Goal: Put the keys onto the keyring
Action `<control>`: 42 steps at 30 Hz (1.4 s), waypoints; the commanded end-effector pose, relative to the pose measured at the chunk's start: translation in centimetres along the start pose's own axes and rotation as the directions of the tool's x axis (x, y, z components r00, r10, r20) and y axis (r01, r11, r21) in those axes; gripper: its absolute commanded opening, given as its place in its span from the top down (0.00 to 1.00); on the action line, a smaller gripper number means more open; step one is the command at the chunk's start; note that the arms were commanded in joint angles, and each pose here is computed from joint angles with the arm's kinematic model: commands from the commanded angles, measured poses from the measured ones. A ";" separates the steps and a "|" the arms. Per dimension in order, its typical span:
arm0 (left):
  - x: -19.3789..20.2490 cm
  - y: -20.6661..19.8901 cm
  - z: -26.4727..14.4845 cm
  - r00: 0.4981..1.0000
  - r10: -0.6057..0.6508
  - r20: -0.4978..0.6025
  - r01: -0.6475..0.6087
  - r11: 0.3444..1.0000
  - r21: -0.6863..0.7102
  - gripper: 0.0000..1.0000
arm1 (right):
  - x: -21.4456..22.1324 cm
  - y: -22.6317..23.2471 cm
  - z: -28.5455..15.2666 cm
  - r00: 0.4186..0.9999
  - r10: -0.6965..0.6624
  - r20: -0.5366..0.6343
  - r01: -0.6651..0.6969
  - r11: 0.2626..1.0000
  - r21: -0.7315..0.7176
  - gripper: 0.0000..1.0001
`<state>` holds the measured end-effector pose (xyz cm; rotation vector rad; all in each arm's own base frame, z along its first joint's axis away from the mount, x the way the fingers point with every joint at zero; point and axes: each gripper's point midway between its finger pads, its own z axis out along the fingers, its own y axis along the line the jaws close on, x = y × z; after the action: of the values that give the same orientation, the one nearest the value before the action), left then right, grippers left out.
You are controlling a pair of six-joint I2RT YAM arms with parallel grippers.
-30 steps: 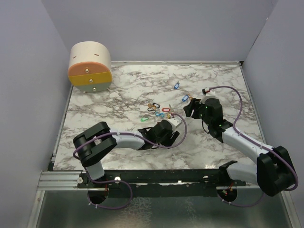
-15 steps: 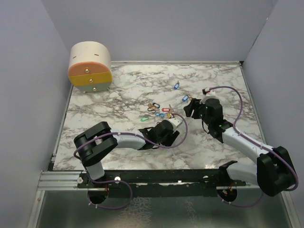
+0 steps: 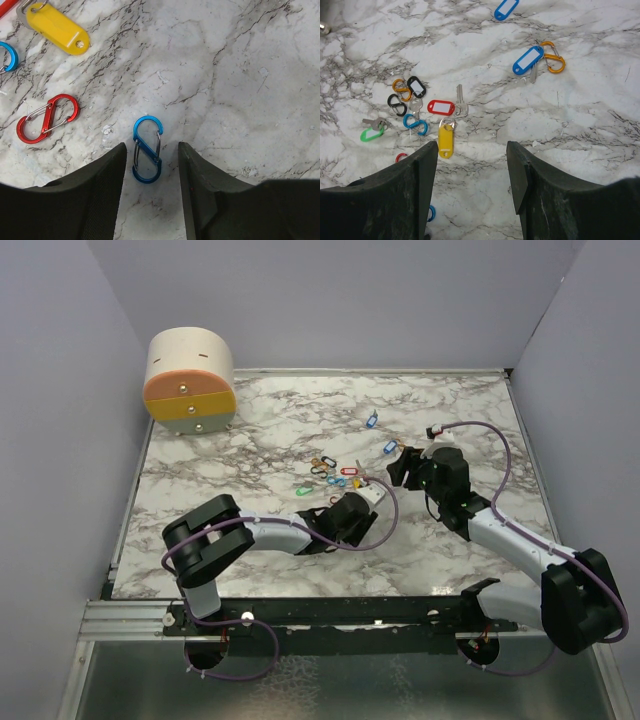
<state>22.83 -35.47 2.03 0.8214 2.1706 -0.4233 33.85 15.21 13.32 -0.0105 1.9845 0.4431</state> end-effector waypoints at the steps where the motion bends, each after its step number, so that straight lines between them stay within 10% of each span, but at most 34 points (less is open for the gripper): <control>1: 3.6 1.5 0.1 0.993 0.017 -0.117 -0.026 0.997 -0.076 0.55 | -0.2 -0.3 -0.3 1.000 0.008 0.021 -0.008 1.000 0.019 0.42; 6: 3.8 1.7 0.2 0.992 0.022 -0.126 -0.033 0.996 -0.088 0.67 | -0.3 -0.3 -0.3 1.000 0.008 0.023 -0.008 1.000 0.019 0.42; 11: 4.3 1.7 0.3 0.989 0.023 -0.144 -0.036 0.995 -0.090 1.00 | -0.3 -0.3 -0.3 1.000 0.008 0.025 -0.009 1.000 0.020 0.42; 42: -4.2 10.5 -7.8 0.967 -0.197 0.159 0.237 0.926 -0.296 1.00 | 4.8 3.6 4.0 0.981 -0.085 -0.174 0.043 0.972 -0.232 0.50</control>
<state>27.68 -27.44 10.25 0.4177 2.1182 -0.2537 33.44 18.13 6.87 -0.1827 2.1755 0.5337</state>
